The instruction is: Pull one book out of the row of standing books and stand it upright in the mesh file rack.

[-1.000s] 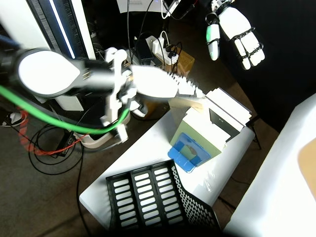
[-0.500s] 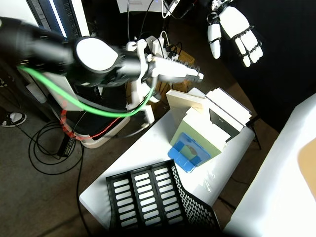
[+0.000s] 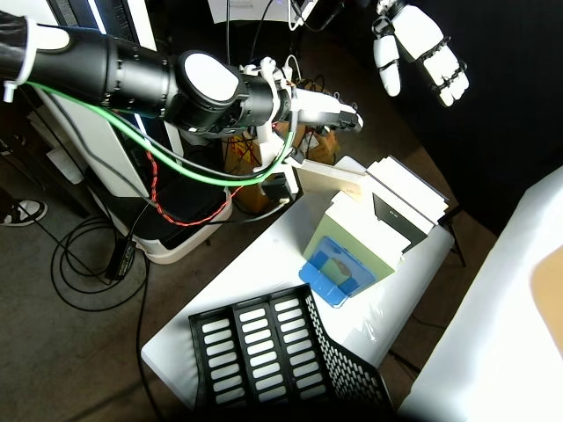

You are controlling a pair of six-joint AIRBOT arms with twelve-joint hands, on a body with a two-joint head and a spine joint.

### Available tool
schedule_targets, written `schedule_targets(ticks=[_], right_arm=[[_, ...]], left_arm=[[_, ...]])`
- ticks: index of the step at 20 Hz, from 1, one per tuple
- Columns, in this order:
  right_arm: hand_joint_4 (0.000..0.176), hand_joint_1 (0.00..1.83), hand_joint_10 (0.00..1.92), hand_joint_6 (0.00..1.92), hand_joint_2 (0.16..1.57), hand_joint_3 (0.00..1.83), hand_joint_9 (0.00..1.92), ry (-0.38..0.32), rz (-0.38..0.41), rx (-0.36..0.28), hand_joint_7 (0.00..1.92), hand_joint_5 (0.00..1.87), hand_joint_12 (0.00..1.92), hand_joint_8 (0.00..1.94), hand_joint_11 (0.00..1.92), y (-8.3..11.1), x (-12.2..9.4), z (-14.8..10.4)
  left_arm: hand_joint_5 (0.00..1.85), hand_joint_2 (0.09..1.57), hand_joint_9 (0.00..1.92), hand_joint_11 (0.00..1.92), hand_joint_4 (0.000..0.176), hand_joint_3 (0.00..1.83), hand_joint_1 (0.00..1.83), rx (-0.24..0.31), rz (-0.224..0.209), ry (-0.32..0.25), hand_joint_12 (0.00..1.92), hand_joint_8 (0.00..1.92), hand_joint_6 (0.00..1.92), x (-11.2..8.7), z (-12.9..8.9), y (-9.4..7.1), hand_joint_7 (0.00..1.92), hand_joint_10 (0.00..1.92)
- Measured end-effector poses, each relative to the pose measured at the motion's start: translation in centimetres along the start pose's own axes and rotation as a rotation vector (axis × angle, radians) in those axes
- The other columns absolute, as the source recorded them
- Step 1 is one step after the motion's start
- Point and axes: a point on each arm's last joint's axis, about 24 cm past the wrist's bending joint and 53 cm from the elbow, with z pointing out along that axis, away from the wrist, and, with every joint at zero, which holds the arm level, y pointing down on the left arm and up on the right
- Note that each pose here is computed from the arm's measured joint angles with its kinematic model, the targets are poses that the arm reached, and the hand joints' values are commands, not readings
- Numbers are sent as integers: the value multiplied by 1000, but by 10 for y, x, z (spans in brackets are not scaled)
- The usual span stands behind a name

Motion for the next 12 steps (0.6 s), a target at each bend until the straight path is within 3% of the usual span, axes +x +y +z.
schedule_targets(ticks=[2, 4, 6, 11, 12], right_arm=[[0, 1055, 24, 38, 1120, 0, 117, -7, -26, -11, 210, 429, 675, 2, 0, 8, -4, 9], [0, 1055, 24, 37, 1120, 0, 117, -13, -13, -14, 210, 429, 676, 2, 0, 12, -4, 12], [0, 1055, 24, 36, 1120, 0, 117, 0, -28, -17, 210, 430, 677, 2, 0, 17, 2, 16], [0, 1055, 23, 34, 1120, 0, 118, 41, -10, -12, 211, 431, 680, 2, 0, 22, 25, 23], [0, 1055, 23, 34, 1120, 0, 118, 46, -9, -4, 211, 431, 681, 2, 0, 20, 27, 23]], left_arm=[[0, 1371, 0, 0, 75, 9, 66, -11, -7, -3, 0, 0, 0, -3, 0, 5, 0, 0], [0, 1382, 0, 0, 60, 11, 36, -17, -6, -4, 0, 0, 0, -5, -1, 7, 0, 0], [0, 1380, 0, 0, 61, 9, 4, -30, -3, -14, 0, 0, 0, -9, -3, 11, 0, 0], [0, 1400, 0, 0, 25, 8, 6, -36, -17, -45, 0, 0, 0, -19, -11, 16, 0, 0], [0, 1406, 0, 0, 30, 8, 27, -38, -19, -50, 0, 0, 0, -20, -11, 17, 0, 0]])
